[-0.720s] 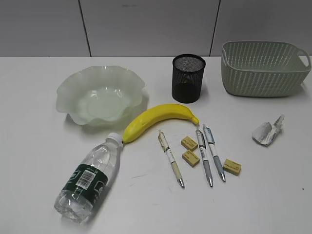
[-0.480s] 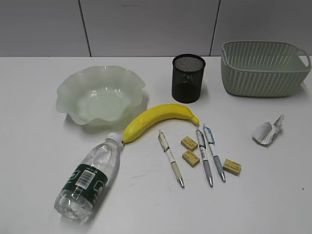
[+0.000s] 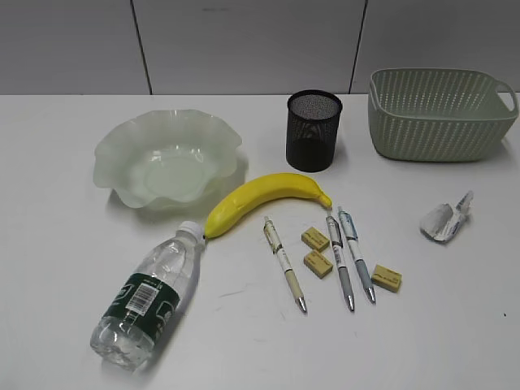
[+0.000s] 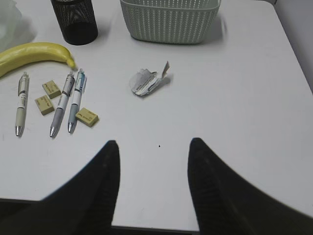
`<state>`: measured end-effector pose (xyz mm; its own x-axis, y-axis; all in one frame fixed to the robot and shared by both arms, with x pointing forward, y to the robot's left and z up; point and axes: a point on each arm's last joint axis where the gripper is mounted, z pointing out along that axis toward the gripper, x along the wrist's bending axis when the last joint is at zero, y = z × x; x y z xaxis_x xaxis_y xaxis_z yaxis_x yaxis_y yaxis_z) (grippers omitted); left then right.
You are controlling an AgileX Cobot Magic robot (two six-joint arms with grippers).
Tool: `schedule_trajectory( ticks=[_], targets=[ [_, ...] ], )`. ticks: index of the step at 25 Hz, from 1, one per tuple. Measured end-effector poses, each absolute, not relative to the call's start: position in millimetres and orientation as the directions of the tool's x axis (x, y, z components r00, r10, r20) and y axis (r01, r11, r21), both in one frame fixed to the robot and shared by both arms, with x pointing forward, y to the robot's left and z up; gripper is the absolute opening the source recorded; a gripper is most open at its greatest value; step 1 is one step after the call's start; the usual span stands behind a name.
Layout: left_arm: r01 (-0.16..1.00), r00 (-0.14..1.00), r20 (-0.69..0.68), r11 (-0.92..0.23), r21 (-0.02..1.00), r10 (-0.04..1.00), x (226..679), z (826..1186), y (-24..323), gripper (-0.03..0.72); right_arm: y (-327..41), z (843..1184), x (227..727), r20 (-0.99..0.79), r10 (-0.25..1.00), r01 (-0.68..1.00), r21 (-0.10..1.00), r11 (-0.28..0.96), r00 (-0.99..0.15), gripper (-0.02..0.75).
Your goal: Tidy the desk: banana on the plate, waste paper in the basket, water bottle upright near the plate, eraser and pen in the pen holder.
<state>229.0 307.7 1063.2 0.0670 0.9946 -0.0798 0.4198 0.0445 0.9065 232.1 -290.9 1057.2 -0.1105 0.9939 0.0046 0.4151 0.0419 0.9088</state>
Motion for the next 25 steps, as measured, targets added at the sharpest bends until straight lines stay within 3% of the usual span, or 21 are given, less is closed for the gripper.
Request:
schedule_trajectory(
  ticks=[19,25],
  targets=[
    [0.427,0.091,-0.111,0.062,0.902,0.990,230.4,1063.8,304.2,0.419,-290.9,1057.2,232.1,0.005,0.994,0.415,0.909,0.042,-0.111,0.370],
    [0.384,0.271,-0.016,-0.093,0.919,0.962,272.1,1087.4,285.8,0.377,-290.9,1057.2,232.1,0.005,0.994,0.415,0.909,0.042,-0.111,0.370]
  ],
)
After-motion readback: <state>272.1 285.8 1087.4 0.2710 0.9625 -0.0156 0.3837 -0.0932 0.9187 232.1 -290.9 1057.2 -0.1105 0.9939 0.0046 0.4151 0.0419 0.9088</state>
